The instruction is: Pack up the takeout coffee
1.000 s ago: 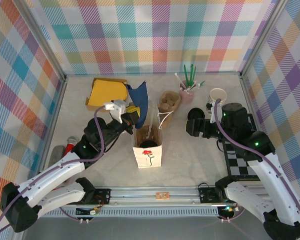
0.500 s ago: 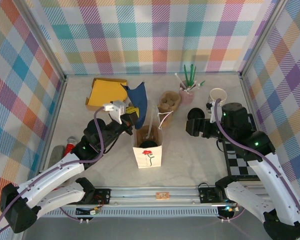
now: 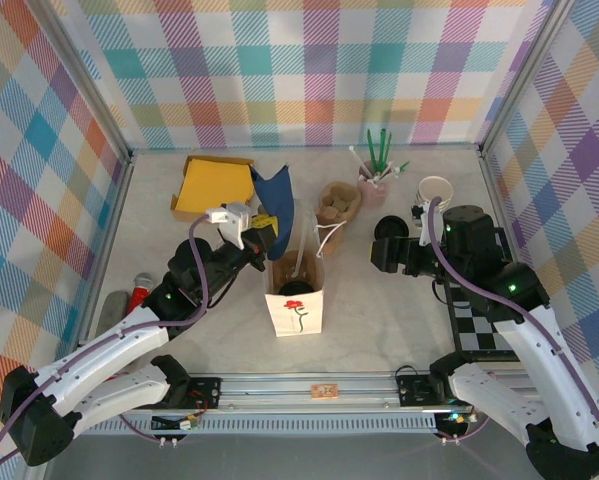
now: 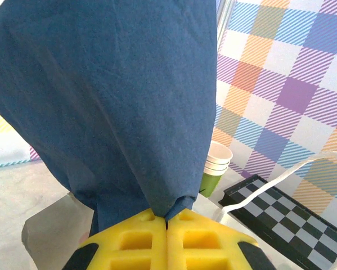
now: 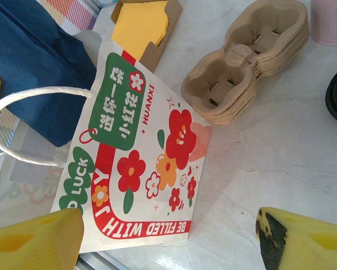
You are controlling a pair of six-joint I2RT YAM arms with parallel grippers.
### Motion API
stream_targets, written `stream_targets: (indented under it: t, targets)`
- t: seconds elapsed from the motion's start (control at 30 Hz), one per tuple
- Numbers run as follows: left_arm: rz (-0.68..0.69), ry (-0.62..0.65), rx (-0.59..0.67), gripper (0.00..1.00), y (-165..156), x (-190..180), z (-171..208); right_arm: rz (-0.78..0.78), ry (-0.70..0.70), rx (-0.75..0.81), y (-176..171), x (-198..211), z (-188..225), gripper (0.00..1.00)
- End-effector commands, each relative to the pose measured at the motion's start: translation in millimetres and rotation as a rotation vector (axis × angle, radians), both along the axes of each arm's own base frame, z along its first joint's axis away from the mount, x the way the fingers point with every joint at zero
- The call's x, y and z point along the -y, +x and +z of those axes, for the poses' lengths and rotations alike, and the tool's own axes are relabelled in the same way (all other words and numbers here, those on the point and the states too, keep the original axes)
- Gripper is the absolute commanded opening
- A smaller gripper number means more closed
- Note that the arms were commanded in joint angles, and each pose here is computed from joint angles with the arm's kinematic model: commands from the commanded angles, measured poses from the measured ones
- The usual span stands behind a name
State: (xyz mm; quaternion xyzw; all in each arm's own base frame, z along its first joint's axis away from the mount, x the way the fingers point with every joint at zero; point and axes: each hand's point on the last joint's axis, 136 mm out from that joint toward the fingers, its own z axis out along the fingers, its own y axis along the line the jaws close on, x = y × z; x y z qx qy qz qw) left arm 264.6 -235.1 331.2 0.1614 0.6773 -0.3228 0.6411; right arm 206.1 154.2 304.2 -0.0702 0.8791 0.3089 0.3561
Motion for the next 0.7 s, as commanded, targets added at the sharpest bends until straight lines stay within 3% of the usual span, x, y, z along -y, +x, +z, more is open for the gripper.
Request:
stream_targets:
  t: [0.0,0.2,0.67]
  targets:
    - [0.005,0.004,0.019,0.07,-3.9,-1.3,1.2,0.007,0.029,0.015,2.7,-3.9,4.7,0.80]
    - [0.010,0.011,0.012,0.17,-3.9,-2.1,-1.0,0.009,0.032,0.013,3.6,-4.9,4.3,0.80]
    - [0.024,0.030,-0.003,0.31,-2.8,-3.3,-6.2,0.011,0.033,0.012,4.1,-5.7,5.2,0.80]
